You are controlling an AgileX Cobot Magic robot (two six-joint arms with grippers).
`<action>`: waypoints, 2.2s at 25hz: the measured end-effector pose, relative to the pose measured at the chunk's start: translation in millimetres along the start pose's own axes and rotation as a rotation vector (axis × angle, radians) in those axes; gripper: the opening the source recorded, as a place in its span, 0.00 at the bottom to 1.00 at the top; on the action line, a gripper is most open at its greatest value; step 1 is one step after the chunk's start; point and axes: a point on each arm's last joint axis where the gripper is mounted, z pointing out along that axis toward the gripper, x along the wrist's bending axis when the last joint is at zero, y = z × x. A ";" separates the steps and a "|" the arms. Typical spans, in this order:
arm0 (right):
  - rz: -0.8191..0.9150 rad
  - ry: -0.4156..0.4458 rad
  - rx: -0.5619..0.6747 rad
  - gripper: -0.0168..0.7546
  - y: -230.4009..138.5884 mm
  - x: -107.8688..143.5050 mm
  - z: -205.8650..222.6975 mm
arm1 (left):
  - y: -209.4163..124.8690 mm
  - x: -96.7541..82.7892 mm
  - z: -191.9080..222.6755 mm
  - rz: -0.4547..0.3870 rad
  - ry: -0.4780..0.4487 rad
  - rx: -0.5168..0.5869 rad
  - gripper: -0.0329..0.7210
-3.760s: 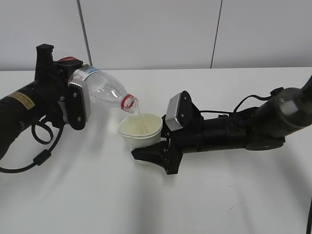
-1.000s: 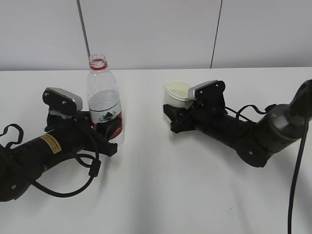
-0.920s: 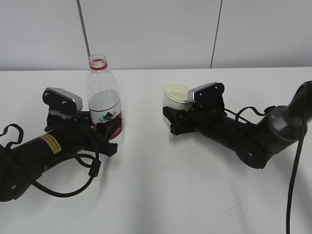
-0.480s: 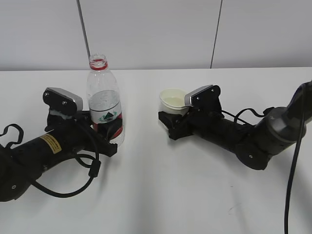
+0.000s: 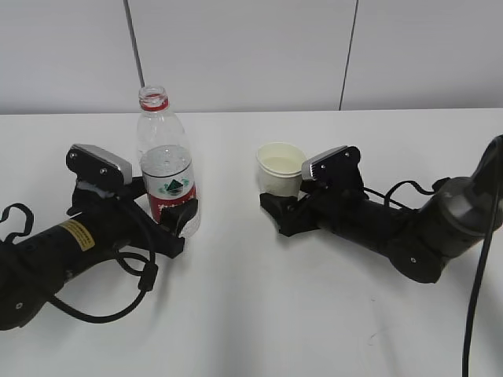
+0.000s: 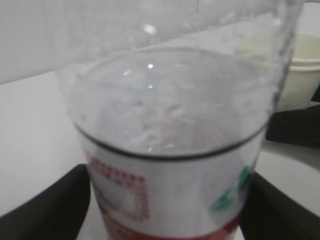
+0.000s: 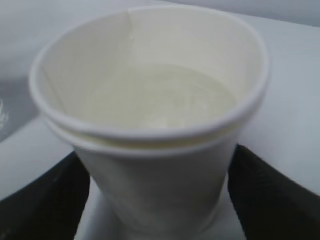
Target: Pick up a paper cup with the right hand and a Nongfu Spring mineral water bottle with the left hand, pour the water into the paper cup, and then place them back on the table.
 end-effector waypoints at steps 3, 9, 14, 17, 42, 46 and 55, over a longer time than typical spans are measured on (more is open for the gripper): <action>0.011 -0.037 0.022 0.85 0.2 1.1 -13.0 | -4.0 -0.7 -6.7 -0.005 0.011 0.024 0.79; 0.035 -0.084 0.041 0.84 3.5 5.4 -38.4 | -4.8 -2.5 -26.4 -0.019 0.035 0.053 0.79; 0.039 -0.180 0.052 0.82 3.2 1.0 -51.4 | -5.3 -0.2 -46.4 0.007 0.103 0.081 0.79; 0.070 -0.258 0.051 0.81 2.1 -8.3 -56.2 | -3.7 8.1 -53.8 0.014 0.204 0.089 0.79; 0.252 -0.535 0.313 0.79 43.5 -103.9 -76.4 | 29.6 105.3 -40.5 -0.118 0.470 0.334 0.79; 0.300 -0.522 0.494 0.79 68.5 -110.7 -72.3 | 59.7 112.6 -32.7 -0.162 0.423 0.457 0.79; 0.362 -0.490 0.799 0.79 128.8 -121.2 -71.9 | 118.4 135.5 -32.4 -0.274 0.335 0.785 0.75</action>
